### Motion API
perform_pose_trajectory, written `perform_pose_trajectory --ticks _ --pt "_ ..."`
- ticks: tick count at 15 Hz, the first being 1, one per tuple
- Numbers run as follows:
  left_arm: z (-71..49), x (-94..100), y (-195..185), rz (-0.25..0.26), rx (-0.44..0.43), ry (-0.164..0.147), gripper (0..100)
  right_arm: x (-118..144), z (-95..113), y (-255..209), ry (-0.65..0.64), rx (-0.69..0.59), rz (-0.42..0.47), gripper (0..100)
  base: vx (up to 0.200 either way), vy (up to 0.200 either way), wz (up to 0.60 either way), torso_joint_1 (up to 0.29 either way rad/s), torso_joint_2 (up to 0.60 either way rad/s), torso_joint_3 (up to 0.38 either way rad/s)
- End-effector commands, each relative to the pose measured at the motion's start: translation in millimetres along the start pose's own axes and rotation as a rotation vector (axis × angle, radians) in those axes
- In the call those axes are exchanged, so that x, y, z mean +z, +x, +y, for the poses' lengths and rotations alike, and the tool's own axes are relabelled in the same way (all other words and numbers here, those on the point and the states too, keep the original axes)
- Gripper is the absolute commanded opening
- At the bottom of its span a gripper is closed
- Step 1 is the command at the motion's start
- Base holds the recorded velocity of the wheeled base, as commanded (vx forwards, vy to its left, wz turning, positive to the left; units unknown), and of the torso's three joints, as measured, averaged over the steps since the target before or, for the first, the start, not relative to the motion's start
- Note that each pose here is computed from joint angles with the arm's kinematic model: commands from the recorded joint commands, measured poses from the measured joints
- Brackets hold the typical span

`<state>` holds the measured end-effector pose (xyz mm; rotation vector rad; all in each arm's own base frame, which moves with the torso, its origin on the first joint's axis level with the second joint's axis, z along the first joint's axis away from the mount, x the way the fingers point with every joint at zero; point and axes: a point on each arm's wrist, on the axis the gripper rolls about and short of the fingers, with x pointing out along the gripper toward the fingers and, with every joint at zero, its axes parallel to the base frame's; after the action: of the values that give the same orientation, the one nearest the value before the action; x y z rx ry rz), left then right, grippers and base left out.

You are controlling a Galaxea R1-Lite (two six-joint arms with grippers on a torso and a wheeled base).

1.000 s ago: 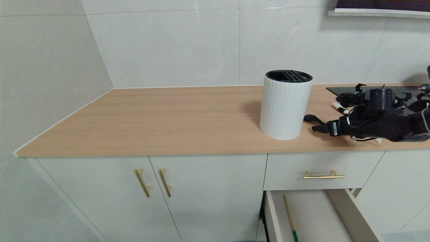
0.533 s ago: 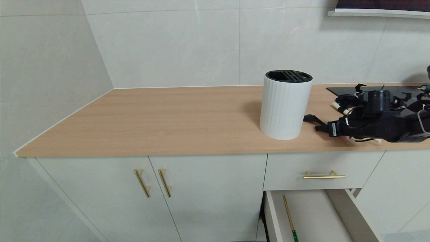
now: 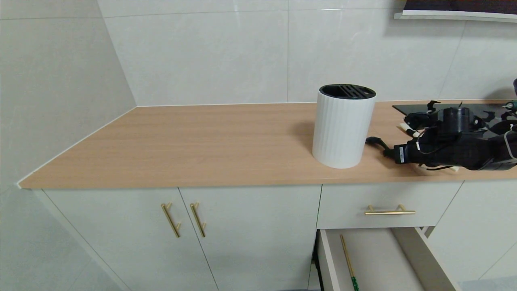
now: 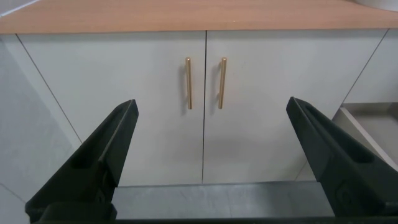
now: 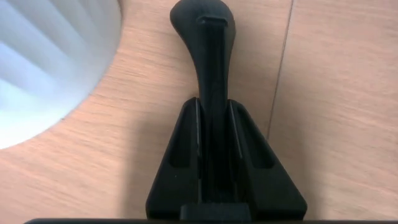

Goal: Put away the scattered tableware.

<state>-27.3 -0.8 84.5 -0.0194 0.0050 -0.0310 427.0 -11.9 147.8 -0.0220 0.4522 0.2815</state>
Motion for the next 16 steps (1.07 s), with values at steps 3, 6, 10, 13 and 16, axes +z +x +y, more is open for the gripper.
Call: perform_pose_trajectory --ticks 3,6,10,13,16 --pt "0.0 0.0 0.0 0.0 0.0 -0.001 100 24.7 25.5 -60.2 0.058 -0.023 0.011 0 0.0 0.0 0.0 0.0 0.0 0.0" --pt "0.0 0.0 0.0 0.0 0.0 -0.001 100 17.0 44.3 -102.8 0.051 -0.062 0.022 0 0.0 0.0 0.0 0.0 0.0 0.0" --pt "0.0 0.0 0.0 0.0 0.0 -0.001 100 -18.1 69.0 -135.8 0.048 -0.075 0.102 0 0.0 0.0 0.0 0.0 0.0 0.0" --pt "0.0 0.0 0.0 0.0 0.0 -0.001 100 -38.6 87.3 -150.1 0.025 -0.062 0.147 0 0.0 0.0 0.0 -0.078 0.19 0.128" --pt "0.0 0.0 0.0 0.0 0.0 -0.002 100 -61.5 100.4 -160.8 0.012 -0.026 0.205 0 0.0 0.0 0.0 -0.157 0.44 0.281"
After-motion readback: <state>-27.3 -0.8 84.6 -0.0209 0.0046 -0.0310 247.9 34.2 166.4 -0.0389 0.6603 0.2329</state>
